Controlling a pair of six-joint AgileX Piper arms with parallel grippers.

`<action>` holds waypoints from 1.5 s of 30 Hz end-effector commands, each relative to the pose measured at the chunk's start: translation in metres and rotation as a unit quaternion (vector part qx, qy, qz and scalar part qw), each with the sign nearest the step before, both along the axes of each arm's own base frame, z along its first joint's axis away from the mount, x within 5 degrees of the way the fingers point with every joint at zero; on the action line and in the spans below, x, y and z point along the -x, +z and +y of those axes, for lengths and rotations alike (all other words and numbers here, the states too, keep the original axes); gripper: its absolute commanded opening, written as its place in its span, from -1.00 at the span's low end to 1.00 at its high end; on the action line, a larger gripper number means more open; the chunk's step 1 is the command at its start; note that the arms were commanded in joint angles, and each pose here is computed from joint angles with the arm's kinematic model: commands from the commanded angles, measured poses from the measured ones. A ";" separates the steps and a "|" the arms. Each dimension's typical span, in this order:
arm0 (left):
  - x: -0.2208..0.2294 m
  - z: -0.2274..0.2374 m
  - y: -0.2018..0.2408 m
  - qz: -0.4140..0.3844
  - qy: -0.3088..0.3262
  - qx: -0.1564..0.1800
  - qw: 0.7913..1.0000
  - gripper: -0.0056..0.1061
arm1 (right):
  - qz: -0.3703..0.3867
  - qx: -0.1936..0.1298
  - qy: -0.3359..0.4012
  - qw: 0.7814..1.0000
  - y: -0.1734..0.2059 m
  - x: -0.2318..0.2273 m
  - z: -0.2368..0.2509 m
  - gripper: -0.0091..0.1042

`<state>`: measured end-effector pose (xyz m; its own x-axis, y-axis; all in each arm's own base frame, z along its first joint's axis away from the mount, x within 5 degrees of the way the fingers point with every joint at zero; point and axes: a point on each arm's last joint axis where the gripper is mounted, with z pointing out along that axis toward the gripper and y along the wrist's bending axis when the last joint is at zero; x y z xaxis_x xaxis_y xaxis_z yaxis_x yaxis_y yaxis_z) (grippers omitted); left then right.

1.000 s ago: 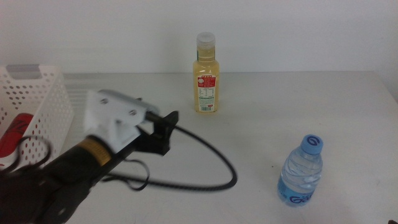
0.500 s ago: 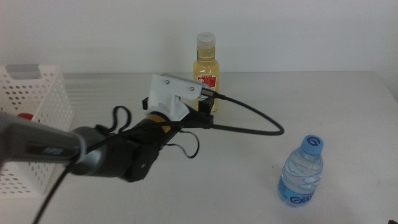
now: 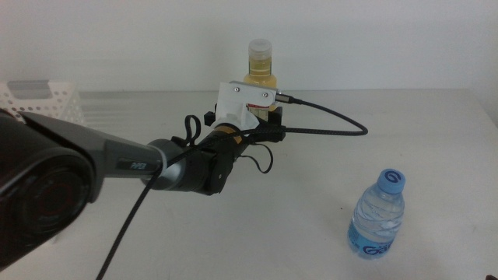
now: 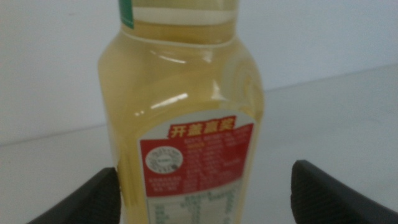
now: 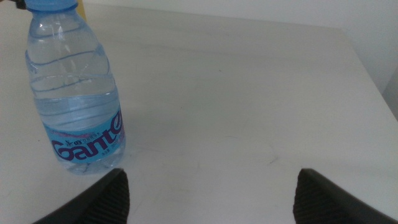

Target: Use arms to grab the bottles and put them into the dustbin to the left of the table.

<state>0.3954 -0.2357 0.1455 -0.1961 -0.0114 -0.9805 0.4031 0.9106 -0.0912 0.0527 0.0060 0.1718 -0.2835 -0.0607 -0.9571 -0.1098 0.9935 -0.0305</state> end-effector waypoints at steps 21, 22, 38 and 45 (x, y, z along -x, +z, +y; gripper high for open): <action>-0.065 -0.006 0.038 -0.106 0.037 0.027 0.993 0.72 | -0.044 0.003 -0.003 0.999 0.009 0.000 -0.001 0.56; -0.068 -0.006 0.037 -0.105 0.035 0.026 0.993 0.72 | -0.044 0.003 -0.003 0.999 0.009 0.000 -0.001 0.56; -0.052 -0.007 0.078 -0.010 -0.013 -0.041 0.999 -0.99 | -0.044 0.003 -0.003 0.999 0.009 0.000 -0.001 0.56; 0.007 0.025 0.119 0.021 -0.015 -0.040 0.999 -0.99 | -0.044 0.003 -0.003 0.999 0.009 0.000 -0.001 0.56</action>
<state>0.3997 -0.2182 0.1887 -0.4479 0.1953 -0.8725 0.4443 0.8954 -0.0277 0.0527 0.0060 0.1718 -0.2835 -0.0607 -0.9571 -0.1098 0.9935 -0.0305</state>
